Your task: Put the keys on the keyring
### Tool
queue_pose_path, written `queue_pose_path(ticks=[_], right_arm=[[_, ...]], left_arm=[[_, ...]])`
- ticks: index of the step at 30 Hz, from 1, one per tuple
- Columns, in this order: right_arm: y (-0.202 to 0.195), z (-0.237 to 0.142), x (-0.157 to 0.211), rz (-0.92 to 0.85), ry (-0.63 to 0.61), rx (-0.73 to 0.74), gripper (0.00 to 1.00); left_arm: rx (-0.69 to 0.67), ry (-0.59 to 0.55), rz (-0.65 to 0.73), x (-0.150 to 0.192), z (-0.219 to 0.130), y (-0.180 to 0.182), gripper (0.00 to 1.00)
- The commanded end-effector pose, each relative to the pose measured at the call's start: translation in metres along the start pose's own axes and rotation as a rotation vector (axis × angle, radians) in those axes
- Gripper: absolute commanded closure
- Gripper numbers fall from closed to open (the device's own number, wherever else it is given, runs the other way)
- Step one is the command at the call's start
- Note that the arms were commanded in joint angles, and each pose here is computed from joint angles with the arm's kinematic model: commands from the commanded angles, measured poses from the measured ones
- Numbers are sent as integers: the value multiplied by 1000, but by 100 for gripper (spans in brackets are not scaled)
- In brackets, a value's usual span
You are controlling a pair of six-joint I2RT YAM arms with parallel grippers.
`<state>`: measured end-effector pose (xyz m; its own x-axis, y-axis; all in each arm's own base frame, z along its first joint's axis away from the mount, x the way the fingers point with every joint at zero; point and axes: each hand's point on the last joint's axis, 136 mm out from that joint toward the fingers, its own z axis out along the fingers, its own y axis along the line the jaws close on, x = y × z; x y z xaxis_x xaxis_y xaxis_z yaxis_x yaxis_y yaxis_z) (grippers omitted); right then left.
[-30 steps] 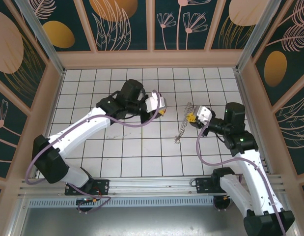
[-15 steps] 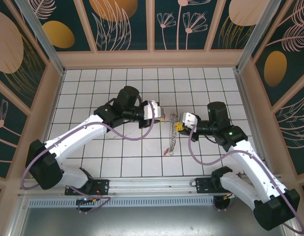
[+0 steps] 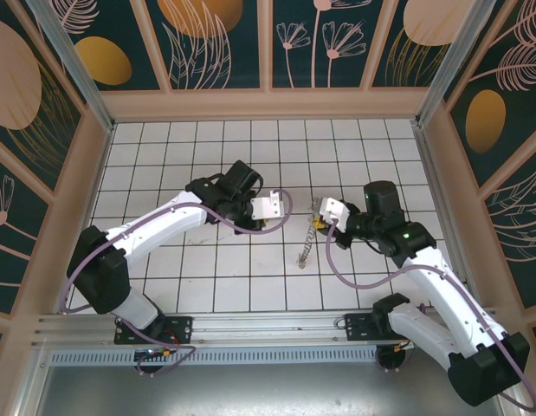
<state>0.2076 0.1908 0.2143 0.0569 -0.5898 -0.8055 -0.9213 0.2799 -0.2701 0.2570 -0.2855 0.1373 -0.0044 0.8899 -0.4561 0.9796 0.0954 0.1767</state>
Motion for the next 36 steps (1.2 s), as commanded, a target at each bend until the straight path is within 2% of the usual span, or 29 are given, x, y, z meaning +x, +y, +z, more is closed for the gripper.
queue_pose_path(ticks=[1, 3, 11, 13, 17, 19, 21, 23, 24, 27, 28, 32, 36], right_arm=[[-20, -17, -2, -23, 28, 116, 100], [-24, -21, -1, -7, 30, 140, 100], [-30, -24, -3, 4, 26, 166, 100], [-31, -26, -4, 3, 25, 174, 100], [-30, -29, -3, -1, 28, 188, 100], [-29, -30, -2, 1, 30, 189, 100], [-28, -30, 0, 3, 38, 186, 100], [-27, -30, 1, 2, 40, 185, 100], [-27, -30, 2, 3, 41, 184, 100], [-25, -29, 2, 2, 39, 178, 100], [-25, -29, 1, 0, 37, 176, 100], [-24, -29, -1, -2, 31, 164, 100], [-22, -29, -2, -6, 24, 152, 100]], left_arm=[[-21, 408, 75, 90, 5, -11, 100], [-10, 459, 97, 99, 9, -14, 100], [82, 827, 181, 152, 50, -33, 100], [81, 885, 194, 158, 56, -33, 100], [128, 794, 143, 137, 74, -39, 99], [146, 736, 127, 126, 80, -42, 91], [156, 649, 123, 112, 80, -44, 88], [106, 556, 119, 96, 79, -38, 85], [81, 506, 115, 88, 76, -35, 81], [32, 356, 87, 64, 66, -29, 62], [31, 308, 74, 58, 62, -28, 60], [-7, 174, 11, 55, 36, -14, 60], [-28, 90, 94, 73, 21, -19, 64]])
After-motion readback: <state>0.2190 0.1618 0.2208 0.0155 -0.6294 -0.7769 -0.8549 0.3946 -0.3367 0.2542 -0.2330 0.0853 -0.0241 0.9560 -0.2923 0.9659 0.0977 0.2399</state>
